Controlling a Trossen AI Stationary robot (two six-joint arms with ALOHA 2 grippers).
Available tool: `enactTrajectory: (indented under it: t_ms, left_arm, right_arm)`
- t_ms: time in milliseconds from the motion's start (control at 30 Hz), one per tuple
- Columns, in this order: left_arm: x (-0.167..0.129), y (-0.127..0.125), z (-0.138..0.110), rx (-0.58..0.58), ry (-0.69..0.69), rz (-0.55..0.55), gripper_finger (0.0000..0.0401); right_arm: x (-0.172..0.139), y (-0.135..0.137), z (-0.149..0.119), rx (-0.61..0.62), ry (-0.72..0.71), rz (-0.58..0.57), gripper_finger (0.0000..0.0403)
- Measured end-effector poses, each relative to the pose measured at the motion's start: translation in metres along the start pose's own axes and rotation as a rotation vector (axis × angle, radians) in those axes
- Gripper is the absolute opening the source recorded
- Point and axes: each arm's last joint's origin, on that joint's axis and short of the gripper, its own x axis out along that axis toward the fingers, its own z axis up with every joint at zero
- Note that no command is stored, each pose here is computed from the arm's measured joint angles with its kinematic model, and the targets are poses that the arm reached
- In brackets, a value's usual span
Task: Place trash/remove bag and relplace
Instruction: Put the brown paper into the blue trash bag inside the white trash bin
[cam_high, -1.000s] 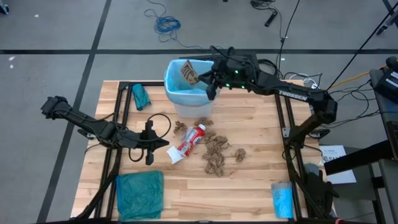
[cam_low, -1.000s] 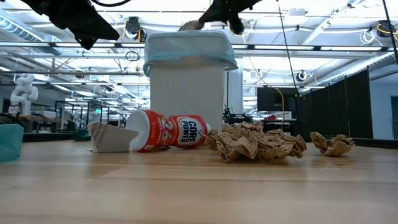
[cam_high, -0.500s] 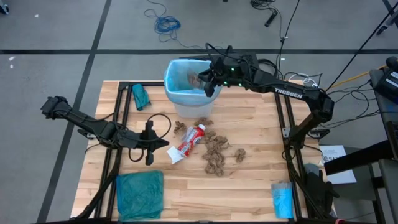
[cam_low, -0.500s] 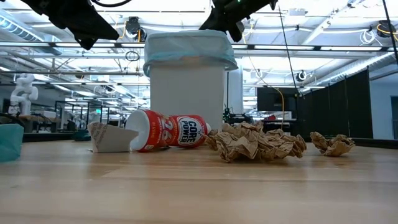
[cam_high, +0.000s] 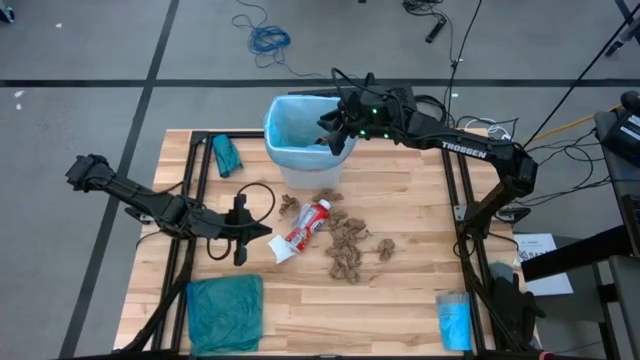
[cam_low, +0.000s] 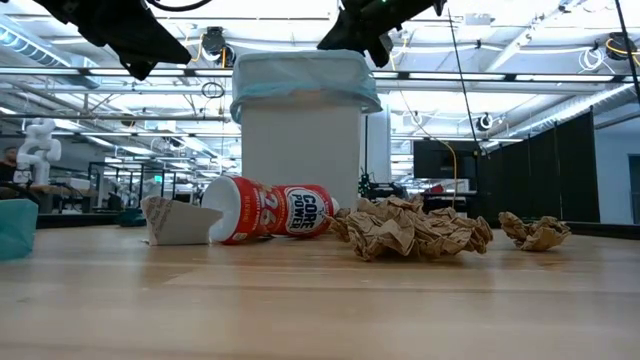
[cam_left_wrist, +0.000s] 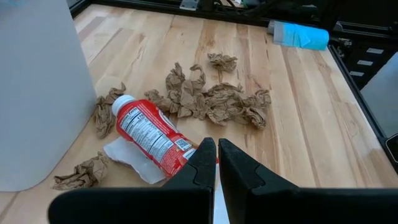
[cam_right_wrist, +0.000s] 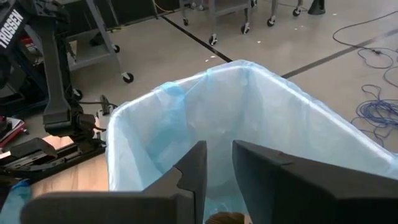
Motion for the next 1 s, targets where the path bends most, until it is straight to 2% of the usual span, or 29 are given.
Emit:
enactTrajectory:
  t_ms: [100,233,333,500,667,800,900,1000]
  left_arm:
    - [0.0,0.0,0.0,0.0,0.0,0.0,0.0018]
    - [0.0,0.0,0.0,0.0,0.001,0.0,0.0018]
    - [0.0,0.0,-0.001,0.003,0.007,0.003,0.0018]
    - [0.0,0.0,-0.001,0.004,0.009,0.003,0.0018]
    - [0.0,0.0,-0.001,0.003,0.007,0.002,0.0018]
    - [0.0,0.0,-0.001,0.002,0.009,0.002,0.0018]
    - [0.002,0.0,-0.002,0.006,0.018,0.006,0.0018]
    - [0.006,-0.001,-0.003,0.01,0.028,0.009,0.0018]
  right_arm:
    - [0.0,0.002,0.0,-0.001,0.003,0.017,0.0071]
    - [-0.005,0.011,0.0,-0.004,0.032,0.178,0.0071]
    - [-0.018,0.029,-0.001,-0.025,0.068,0.278,0.0071]
    - [-0.049,0.067,-0.006,-0.112,0.142,0.363,0.0071]
    - [-0.077,0.106,-0.028,-0.212,0.286,0.319,0.0071]
    - [-0.086,0.13,-0.061,-0.268,0.382,0.301,0.0071]
    - [-0.09,0.14,-0.09,-0.255,0.431,0.272,0.0071]
    - [-0.093,0.141,-0.123,-0.235,0.462,0.196,0.0071]
